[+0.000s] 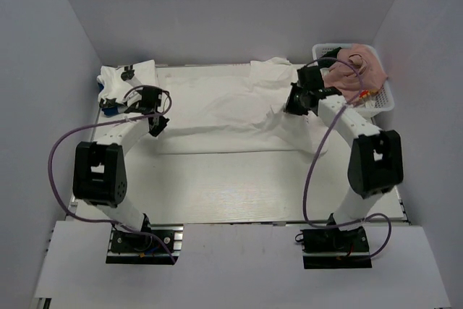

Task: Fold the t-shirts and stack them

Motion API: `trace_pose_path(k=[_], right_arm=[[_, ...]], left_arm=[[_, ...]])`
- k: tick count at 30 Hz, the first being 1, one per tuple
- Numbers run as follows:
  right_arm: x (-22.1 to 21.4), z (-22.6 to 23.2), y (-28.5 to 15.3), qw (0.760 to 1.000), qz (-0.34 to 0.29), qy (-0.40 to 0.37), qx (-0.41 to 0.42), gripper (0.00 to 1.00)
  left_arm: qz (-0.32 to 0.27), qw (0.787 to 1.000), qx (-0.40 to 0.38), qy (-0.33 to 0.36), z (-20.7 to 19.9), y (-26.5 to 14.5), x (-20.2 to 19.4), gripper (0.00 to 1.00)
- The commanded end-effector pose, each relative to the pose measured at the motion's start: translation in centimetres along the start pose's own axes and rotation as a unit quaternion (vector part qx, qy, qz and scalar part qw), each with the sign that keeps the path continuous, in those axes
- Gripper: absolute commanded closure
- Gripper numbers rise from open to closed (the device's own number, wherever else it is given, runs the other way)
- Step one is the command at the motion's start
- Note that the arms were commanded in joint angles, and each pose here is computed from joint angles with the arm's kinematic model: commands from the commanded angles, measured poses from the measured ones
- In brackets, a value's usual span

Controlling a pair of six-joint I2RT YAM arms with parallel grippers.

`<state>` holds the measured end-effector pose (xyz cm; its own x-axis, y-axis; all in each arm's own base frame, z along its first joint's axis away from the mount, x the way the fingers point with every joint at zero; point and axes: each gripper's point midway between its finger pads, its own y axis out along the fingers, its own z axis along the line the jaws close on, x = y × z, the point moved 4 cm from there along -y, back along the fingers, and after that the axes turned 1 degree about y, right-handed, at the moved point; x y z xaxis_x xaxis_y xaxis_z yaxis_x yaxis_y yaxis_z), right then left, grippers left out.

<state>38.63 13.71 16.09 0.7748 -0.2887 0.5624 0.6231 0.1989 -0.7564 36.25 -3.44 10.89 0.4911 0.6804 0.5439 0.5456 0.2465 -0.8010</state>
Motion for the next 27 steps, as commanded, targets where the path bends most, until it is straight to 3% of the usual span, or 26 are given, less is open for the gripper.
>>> trace_pose_path(k=[1, 3, 4, 5, 6, 12, 13, 14, 16, 17, 19, 21, 27], right_arm=[[4.3, 0.3, 1.7, 0.998, -0.034, -0.045, 0.005, 1.0], [3.1, -0.7, 5.3, 0.998, 0.019, -0.054, -0.014, 0.87], [6.0, 0.3, 4.6, 0.996, -0.004, -0.089, -0.004, 0.74], [5.5, -0.8, 7.3, 0.995, 0.012, -0.099, -0.03, 0.63], [6.9, -0.6, 7.2, 0.993, -0.003, -0.107, -0.044, 0.51], [6.8, -1.5, 6.8, 0.983, -0.004, -0.175, -0.058, 0.32], [7.1, -1.1, 5.3, 0.983, -0.017, -0.179, -0.048, 0.24], [4.5, -2.3, 5.9, 0.983, 0.007, -0.179, -0.049, 0.1], [5.3, -1.1, 2.3, 0.983, -0.034, -0.179, -0.015, 0.1], [1.8, -3.0, 2.9, 0.986, 0.0, -0.164, -0.026, 0.1], [0.9, -4.2, 0.5, 0.986, -0.024, -0.157, -0.042, 0.1], [-1.6, -6.3, -0.1, 0.986, -0.012, -0.152, -0.069, 0.1], [-2.6, -9.1, -0.2, 0.983, -0.003, -0.144, -0.112, 0.1]], left_arm=[[-0.043, 0.999, -0.004, 0.003, -1.5, 1.3, 2.9, 0.89], [-0.036, 0.999, 0.011, 0.008, -2.2, 2.5, 3.1, 0.45], [-0.034, 0.999, 0.018, 0.011, -1.9, 3.0, 3.4, 0.01], [-0.038, 0.999, 0.018, 0.006, -2.4, 3.0, 4.3, 0.0], [-0.036, 0.999, 0.02, 0.007, -2.5, 3.1, 4.5, 0.0], [-0.017, 0.999, -0.035, 0.029, -3.6, 1.7, 4.2, 0.0], [-0.013, 0.998, -0.038, 0.043, -3.1, 1.7, 3.6, 0.0], [-0.012, 0.998, -0.045, 0.043, -3.1, 1.4, 3.6, 0.0], [-0.002, 0.997, -0.061, 0.054, -3.0, 0.7, 3.1, 0.0], [0.003, 0.996, -0.068, 0.064, -3.3, 0.6, 2.7, 0.0], [0.011, 0.993, -0.086, 0.082, -3.4, 0.0, 2.0, 0.0], [0.034, 0.988, -0.117, 0.094, -3.9, 0.0, 1.0, 0.0], [0.081, 0.971, -0.196, 0.114, -4.2, 0.9, -2.4, 0.0]])
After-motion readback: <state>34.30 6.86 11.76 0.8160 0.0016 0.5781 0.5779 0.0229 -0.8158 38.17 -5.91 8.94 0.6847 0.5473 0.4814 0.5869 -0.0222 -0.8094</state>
